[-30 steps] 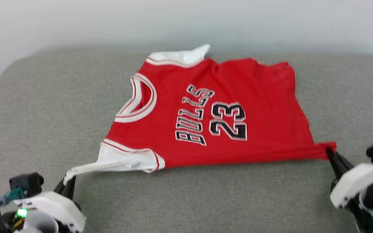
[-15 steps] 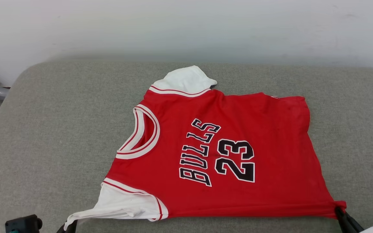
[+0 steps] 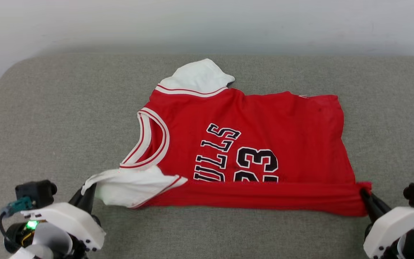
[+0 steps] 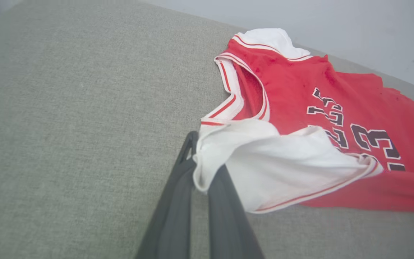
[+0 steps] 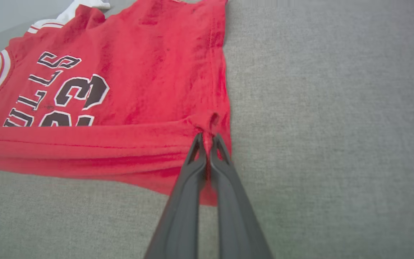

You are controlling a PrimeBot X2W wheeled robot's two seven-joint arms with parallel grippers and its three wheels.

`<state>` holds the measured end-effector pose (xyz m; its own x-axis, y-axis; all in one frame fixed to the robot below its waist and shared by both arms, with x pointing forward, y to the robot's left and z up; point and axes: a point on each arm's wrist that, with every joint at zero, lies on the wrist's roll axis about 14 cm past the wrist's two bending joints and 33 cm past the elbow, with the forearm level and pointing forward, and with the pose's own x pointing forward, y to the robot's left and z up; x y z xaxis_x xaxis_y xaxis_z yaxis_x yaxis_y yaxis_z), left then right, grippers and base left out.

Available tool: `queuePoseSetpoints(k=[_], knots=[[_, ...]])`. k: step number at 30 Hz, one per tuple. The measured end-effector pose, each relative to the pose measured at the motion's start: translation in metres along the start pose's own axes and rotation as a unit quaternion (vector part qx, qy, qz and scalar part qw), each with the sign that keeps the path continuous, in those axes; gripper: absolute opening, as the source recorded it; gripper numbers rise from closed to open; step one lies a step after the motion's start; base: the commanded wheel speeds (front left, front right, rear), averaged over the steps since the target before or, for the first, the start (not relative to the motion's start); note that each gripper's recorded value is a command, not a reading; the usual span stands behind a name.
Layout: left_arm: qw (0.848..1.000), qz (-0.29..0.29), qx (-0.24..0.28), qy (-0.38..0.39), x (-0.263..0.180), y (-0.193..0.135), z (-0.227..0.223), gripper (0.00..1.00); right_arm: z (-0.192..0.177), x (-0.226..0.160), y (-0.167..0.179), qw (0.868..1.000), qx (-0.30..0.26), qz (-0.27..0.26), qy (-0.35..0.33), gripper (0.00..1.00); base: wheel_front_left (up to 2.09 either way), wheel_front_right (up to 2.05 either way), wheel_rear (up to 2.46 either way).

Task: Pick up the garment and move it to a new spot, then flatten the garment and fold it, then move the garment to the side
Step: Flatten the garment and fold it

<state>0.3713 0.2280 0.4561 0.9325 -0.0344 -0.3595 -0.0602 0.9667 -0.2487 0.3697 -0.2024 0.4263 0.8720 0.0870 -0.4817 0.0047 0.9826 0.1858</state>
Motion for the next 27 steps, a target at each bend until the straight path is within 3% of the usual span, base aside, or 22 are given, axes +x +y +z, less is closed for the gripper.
queuePoseSetpoints(k=[10, 25, 26, 27], knots=[[0.999, -0.034, 0.021, -0.012, 0.064, -0.011, 0.015, 0.0, 0.008, 0.047, -0.005, 1.0, -0.011, 0.002, 0.015, 0.0, 0.0, 0.0, 0.0], [0.994, -0.057, 0.015, 0.096, 0.102, -0.014, -0.046, 0.0, -0.024, 0.074, -0.011, 0.998, -0.015, 0.001, 0.054, 0.0, 0.0, 0.0, 0.0], [0.993, -0.058, 0.012, 0.099, 0.102, -0.014, -0.048, 0.0, -0.024, 0.074, -0.01, 0.999, -0.016, 0.002, 0.051, 0.1, 0.0, 0.0, 0.0], [0.993, -0.059, 0.011, 0.102, 0.102, -0.014, -0.048, 0.0, -0.022, 0.074, -0.009, 0.999, -0.018, 0.004, 0.045, 0.33, 0.0, 0.0, 0.0]])
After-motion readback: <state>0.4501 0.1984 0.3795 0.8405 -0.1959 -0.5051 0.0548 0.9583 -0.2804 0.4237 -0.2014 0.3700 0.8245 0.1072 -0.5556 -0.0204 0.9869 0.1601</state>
